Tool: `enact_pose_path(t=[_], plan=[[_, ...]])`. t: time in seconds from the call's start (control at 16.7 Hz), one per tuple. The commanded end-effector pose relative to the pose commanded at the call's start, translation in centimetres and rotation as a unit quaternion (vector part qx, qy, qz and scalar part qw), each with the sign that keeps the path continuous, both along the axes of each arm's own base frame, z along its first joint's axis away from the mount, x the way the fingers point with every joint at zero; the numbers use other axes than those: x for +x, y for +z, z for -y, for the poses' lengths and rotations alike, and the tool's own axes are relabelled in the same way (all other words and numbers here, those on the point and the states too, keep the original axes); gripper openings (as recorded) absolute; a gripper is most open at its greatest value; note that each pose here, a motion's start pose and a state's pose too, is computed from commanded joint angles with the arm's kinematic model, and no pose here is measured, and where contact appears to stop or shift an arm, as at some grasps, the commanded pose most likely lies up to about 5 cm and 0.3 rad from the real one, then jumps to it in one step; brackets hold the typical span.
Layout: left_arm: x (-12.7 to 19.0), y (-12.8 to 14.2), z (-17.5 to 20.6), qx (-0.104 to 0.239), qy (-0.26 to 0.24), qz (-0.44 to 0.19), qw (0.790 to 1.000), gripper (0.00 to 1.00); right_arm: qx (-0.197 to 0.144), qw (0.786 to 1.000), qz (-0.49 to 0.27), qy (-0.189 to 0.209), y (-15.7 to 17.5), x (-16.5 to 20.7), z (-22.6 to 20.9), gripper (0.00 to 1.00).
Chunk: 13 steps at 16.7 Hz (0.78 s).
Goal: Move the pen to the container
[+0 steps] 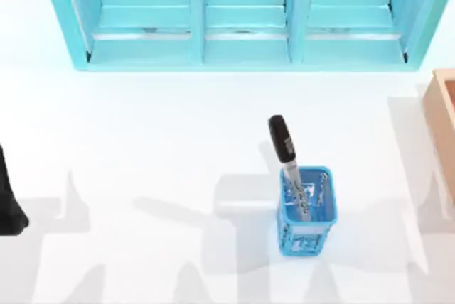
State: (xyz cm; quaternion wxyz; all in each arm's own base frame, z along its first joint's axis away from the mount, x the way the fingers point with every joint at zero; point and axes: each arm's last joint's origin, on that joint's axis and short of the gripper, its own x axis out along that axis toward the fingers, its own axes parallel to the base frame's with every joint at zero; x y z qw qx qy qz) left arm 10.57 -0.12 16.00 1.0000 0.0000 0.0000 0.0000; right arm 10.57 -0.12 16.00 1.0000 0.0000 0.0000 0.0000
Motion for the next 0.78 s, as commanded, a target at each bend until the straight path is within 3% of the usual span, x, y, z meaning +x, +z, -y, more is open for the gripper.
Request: enact_pose_path(t=[0.18, 0.3, 0.54, 0.78], plan=[[0.0, 0.0, 0.0, 0.000, 0.000, 0.000, 1.000, 1.00, 0.000, 1.000, -0.002, 0.009, 0.2, 0.0, -0.1, 1.00], [0.0, 0.0, 0.0, 0.000, 0.000, 0.000, 1.000, 1.00, -0.002, 0.999, -0.014, 0.040, 0.7, 0.2, -0.6, 1.00], [0.0, 0.0, 0.0, 0.000, 0.000, 0.000, 1.000, 1.00, -0.008, 0.987, -0.073, 0.144, 2.2, 1.6, -2.4, 1.00], [0.0, 0.0, 0.0, 0.000, 0.000, 0.000, 1.000, 1.00, -0.018, 0.949, -0.178, 0.261, 2.4, 4.3, -5.3, 1.00]])
